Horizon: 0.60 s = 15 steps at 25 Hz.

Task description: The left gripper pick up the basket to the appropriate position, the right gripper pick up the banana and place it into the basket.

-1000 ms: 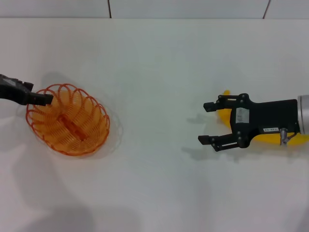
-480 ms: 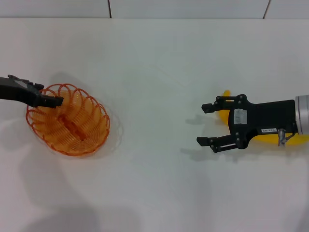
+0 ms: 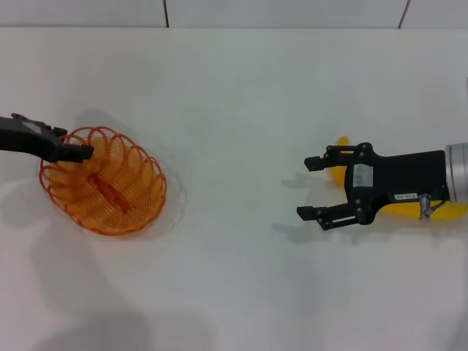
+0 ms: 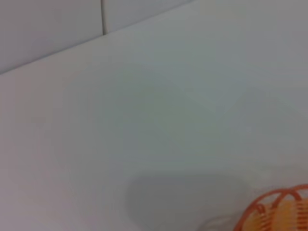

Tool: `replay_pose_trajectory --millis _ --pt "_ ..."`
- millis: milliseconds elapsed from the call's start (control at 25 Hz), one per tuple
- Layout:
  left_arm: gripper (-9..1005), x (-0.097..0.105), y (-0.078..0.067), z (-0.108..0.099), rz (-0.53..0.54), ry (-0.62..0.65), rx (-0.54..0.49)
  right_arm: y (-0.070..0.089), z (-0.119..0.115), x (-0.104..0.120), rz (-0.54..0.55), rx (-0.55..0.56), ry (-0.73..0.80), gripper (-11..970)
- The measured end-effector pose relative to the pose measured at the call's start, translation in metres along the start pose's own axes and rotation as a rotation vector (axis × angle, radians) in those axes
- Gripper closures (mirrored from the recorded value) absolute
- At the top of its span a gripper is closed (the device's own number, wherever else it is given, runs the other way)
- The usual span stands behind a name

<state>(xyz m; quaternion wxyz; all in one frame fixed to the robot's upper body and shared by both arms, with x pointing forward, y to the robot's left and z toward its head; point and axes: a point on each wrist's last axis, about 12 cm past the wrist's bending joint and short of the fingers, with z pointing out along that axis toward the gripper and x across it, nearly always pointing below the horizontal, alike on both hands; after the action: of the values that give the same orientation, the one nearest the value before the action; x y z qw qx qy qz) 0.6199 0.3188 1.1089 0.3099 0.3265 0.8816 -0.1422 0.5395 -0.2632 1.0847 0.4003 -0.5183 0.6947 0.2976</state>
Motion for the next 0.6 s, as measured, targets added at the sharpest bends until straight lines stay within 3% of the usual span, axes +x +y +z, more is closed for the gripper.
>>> replay_pose_trajectory --millis 200,320,600 --pt "232 0.003 -0.006 0.007 0.036 0.027 0.001 0.000 0.000 0.000 0.001 0.000 0.000 97" --pt "440 0.002 -0.009 0.010 0.056 0.033 0.000 0.000 0.000 0.000 0.004 -0.001 -0.001 97" --pt "686 0.002 -0.010 0.011 0.069 0.039 -0.005 0.001 0.001 0.001 0.007 -0.002 -0.001 97"
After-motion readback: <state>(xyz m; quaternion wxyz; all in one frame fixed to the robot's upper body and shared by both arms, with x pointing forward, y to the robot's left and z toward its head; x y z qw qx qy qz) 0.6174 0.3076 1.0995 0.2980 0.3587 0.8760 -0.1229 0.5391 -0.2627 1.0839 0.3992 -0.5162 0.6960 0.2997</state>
